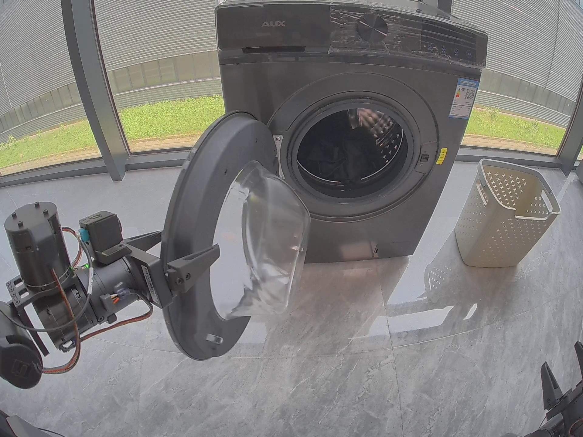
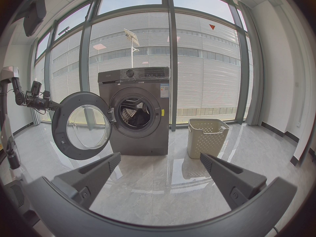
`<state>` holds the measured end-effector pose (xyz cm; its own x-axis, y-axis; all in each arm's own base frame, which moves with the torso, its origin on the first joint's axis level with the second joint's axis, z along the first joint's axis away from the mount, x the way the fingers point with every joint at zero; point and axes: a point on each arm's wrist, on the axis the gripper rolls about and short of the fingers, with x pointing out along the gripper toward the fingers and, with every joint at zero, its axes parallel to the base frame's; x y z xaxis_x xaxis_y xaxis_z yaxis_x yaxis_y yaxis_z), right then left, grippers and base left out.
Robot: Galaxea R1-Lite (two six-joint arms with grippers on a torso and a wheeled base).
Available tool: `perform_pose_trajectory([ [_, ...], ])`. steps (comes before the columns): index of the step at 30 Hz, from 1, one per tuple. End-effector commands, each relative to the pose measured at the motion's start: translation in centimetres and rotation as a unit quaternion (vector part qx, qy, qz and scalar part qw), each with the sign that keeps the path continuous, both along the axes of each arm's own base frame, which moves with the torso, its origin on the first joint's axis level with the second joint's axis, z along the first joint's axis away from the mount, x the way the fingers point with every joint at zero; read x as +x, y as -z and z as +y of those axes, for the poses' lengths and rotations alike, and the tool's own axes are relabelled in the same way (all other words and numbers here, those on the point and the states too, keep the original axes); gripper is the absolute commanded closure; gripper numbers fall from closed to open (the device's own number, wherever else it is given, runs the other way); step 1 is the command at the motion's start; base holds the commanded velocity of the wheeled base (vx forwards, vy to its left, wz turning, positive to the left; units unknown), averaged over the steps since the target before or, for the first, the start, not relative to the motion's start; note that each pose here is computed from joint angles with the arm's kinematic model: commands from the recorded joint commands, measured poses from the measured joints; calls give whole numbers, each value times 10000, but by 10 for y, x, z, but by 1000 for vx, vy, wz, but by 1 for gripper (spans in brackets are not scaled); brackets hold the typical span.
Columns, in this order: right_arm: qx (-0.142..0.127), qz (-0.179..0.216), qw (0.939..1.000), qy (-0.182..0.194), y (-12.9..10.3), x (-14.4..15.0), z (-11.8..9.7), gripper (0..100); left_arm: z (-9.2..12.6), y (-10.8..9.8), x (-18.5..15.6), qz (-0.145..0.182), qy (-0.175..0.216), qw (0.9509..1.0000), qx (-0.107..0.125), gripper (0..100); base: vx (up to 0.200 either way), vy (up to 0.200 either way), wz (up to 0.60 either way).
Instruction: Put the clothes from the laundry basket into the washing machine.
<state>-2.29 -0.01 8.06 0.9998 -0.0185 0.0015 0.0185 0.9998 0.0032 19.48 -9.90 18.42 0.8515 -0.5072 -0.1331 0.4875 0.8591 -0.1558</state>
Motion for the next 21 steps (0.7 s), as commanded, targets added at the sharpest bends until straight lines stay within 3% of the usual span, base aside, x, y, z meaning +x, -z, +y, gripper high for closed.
perform_pose_trajectory([
  [1, 0, 69, 10000, -1, 5, 1, 0, 0, -3, -12, -14, -253, 76, 9995, -146, 0, 0, 0, 0],
  [7, 0, 61, 10000, -1, 5, 1, 0, 0, 5, -25, -25, -506, 51, 9982, -319, 0, 0, 0, 0],
  [11, 0, 61, 10000, -1, 5, 1, 0, 0, 11, -24, -25, -533, -109, 9981, -304, 0, 0, 0, 0],
  [17, 0, 69, 10000, -1, 5, 1, 0, 0, 31, -17, -14, -382, -703, 9967, -162, 0, 0, 0, 0],
  [21, 0, 69, 10000, -1, 5, 1, 0, 0, 32, -3, 2, -91, -887, 9960, -23, 0, 0, 0, 0],
])
